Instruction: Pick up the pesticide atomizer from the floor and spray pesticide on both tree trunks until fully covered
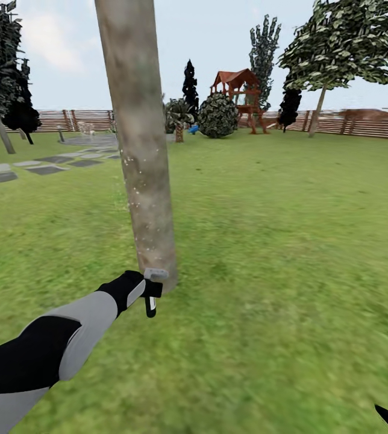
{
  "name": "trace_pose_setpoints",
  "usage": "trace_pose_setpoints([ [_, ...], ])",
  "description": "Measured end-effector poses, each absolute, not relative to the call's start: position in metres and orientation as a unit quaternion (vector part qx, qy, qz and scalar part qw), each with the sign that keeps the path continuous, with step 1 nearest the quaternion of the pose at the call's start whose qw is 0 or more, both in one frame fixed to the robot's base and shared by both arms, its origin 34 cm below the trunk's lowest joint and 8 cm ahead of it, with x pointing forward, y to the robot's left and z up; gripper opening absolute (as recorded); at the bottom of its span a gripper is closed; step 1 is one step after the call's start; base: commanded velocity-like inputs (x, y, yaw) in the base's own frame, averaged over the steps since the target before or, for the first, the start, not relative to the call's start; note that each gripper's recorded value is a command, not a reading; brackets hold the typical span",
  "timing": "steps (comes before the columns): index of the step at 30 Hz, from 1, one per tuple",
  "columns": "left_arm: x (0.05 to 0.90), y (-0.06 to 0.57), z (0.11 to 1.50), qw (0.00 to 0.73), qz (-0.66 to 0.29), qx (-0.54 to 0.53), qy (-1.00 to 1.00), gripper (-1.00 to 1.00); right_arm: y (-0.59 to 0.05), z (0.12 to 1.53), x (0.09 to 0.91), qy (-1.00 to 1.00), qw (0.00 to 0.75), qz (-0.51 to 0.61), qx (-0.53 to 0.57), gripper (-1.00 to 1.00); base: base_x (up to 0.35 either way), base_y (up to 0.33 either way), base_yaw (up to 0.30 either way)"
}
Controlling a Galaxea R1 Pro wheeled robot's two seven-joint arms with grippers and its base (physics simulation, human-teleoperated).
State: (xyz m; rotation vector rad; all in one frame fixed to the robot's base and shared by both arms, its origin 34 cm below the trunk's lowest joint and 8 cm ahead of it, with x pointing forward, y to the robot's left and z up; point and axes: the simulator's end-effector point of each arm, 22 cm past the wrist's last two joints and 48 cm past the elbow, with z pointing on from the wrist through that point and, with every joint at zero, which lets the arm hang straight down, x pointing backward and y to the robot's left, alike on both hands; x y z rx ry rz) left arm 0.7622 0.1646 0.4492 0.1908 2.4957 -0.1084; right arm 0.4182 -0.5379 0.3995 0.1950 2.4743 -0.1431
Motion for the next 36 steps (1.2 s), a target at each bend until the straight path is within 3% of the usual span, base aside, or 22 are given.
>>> trace_pose_setpoints([
  [10,0.7622,0.1646,0.4492,0.313,-0.041,0.072,0.946,-1.00,-0.5380,0.3994,0.4180,0.942,0.322,-0.055,0.074,1.00,0.126,-0.322,0.238],
  [27,0.7622,0.1646,0.4492,0.313,-0.041,0.072,0.946,-1.00,-0.5377,0.4003,0.4187,0.942,0.322,-0.053,0.072,1.00,0.055,-0.322,0.010],
  [36,0.7622,0.1646,0.4492,0.313,-0.041,0.072,0.946,-1.00,-0.5370,0.3999,0.4186,0.942,0.322,-0.053,0.073,1.00,0.000,-0.322,0.218],
])
